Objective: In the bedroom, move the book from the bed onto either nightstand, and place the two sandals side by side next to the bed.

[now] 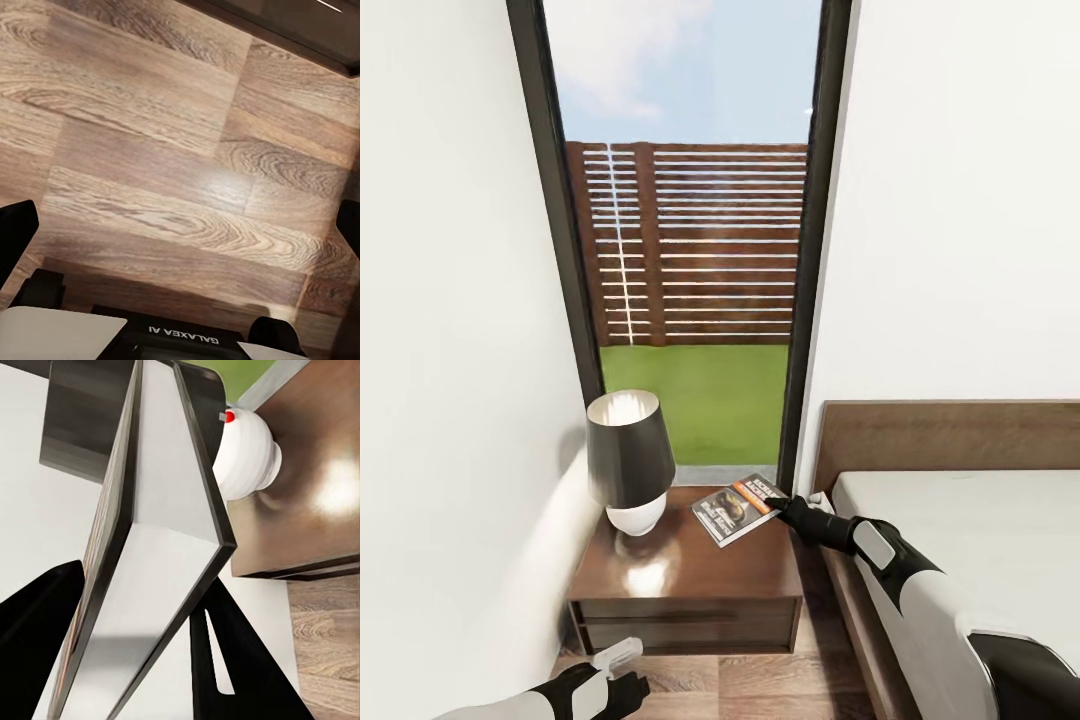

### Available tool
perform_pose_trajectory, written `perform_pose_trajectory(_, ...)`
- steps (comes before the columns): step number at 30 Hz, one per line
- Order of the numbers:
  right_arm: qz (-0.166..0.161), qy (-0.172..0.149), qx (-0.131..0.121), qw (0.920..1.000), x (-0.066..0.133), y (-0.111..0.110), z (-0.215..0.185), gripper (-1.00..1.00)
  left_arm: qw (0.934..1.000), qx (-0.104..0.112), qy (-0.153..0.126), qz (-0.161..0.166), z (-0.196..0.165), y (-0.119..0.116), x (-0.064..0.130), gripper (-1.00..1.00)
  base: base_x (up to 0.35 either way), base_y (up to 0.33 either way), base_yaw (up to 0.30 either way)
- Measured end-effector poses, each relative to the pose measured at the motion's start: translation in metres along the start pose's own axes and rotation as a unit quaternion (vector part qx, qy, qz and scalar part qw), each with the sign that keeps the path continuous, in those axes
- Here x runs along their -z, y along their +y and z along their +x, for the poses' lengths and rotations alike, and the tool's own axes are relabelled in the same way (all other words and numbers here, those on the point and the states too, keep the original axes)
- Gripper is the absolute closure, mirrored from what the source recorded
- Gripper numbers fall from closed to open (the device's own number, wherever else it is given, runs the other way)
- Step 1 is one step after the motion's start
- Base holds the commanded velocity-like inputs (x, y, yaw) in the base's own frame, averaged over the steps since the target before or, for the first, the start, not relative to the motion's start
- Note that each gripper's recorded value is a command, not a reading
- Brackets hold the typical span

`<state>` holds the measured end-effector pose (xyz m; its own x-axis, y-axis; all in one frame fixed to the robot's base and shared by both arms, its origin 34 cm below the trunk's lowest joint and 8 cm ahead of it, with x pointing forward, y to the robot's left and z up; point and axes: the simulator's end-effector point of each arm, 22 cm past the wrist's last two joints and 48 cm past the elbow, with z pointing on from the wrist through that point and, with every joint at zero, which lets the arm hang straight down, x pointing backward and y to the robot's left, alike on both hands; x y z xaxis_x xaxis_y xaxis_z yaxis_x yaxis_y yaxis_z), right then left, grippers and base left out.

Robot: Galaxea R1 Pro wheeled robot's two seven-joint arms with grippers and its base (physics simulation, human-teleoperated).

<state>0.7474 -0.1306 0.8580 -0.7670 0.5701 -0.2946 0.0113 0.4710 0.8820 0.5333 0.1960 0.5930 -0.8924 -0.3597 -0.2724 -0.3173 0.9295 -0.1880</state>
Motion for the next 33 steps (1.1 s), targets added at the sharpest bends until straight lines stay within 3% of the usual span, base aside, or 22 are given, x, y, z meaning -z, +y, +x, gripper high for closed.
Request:
perform_pose_trajectory(12, 0.002, 0.001, 0.001, 1.0000, -0.001, -0.002, 0.001, 1.00, 1.0000, 0.001, -0.002, -0.003, -0.003, 0.005, -0.001, -1.00, 0.115, 0.054, 0.000)
perform_pose_trajectory(21, 0.003, 0.001, 0.002, 1.0000, -0.006, -0.014, 0.005, 1.00, 0.9994, 0.011, -0.013, -0.029, -0.019, 0.051, -0.011, -1.00, 0.001, 0.000, 0.000)
perform_pose_trajectory(33, 0.003, 0.001, 0.002, 1.0000, -0.013, -0.031, 0.011, 1.00, 0.9992, 0.014, -0.016, -0.034, -0.019, 0.063, -0.028, -1.00, 0.000, 0.000, 0.000)
